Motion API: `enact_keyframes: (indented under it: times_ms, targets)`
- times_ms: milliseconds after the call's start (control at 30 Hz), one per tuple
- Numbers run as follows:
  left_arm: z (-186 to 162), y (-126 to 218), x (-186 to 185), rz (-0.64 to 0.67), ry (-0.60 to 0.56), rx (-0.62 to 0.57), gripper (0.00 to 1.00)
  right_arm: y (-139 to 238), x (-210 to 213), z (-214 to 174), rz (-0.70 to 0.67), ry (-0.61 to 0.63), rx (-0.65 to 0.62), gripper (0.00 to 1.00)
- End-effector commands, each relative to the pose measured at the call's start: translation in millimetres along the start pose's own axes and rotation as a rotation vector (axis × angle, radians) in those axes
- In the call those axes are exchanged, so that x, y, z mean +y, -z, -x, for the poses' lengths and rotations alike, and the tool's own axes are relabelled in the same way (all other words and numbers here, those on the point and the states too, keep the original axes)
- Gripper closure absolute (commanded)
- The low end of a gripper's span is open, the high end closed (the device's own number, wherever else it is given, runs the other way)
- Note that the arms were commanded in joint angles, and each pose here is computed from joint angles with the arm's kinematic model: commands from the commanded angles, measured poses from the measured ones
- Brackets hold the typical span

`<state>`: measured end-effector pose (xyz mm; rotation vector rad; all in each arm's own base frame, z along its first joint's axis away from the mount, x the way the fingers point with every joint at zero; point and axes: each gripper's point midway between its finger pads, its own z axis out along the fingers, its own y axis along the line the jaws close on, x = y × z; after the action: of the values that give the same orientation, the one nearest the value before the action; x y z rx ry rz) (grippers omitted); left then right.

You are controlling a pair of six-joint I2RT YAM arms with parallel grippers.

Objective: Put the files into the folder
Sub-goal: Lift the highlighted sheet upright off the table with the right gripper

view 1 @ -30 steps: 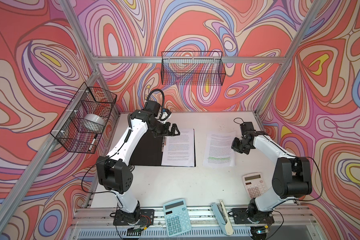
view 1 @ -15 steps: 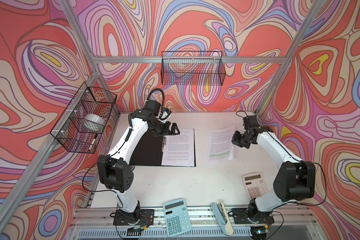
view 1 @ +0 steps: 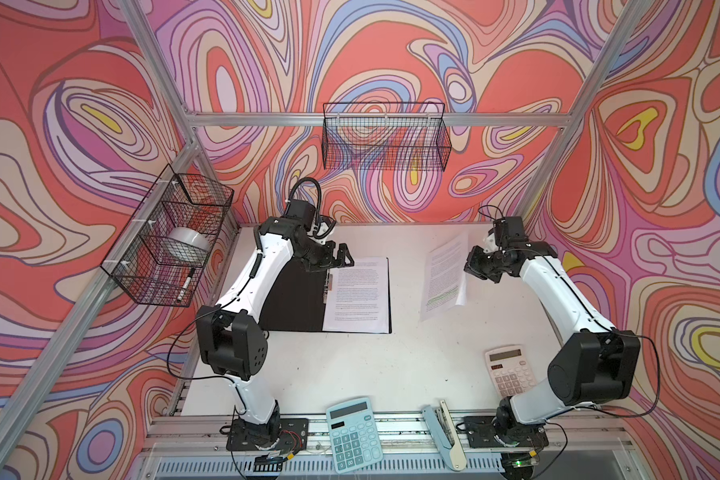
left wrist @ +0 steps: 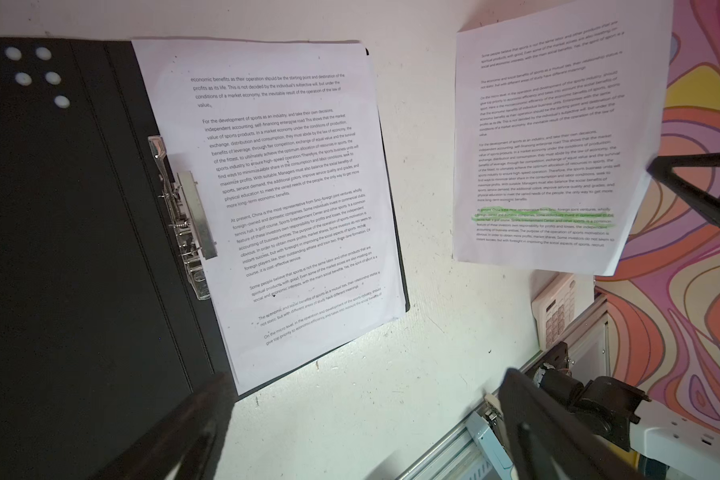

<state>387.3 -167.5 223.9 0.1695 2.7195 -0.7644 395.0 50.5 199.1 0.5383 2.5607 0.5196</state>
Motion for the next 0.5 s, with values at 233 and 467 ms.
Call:
enact_keyframes:
  times_ms: [233, 467]
  targets:
    - [4, 4, 4, -0.013, 0.04, 0.001, 0.0, 22, 33, 13, 0.067, 0.061, -0.034, 1.0]
    - [4, 5, 7, -0.012, 0.049, -0.001, 0.0, 24, 63, 15, 0.083, 0.114, -0.039, 1.0]
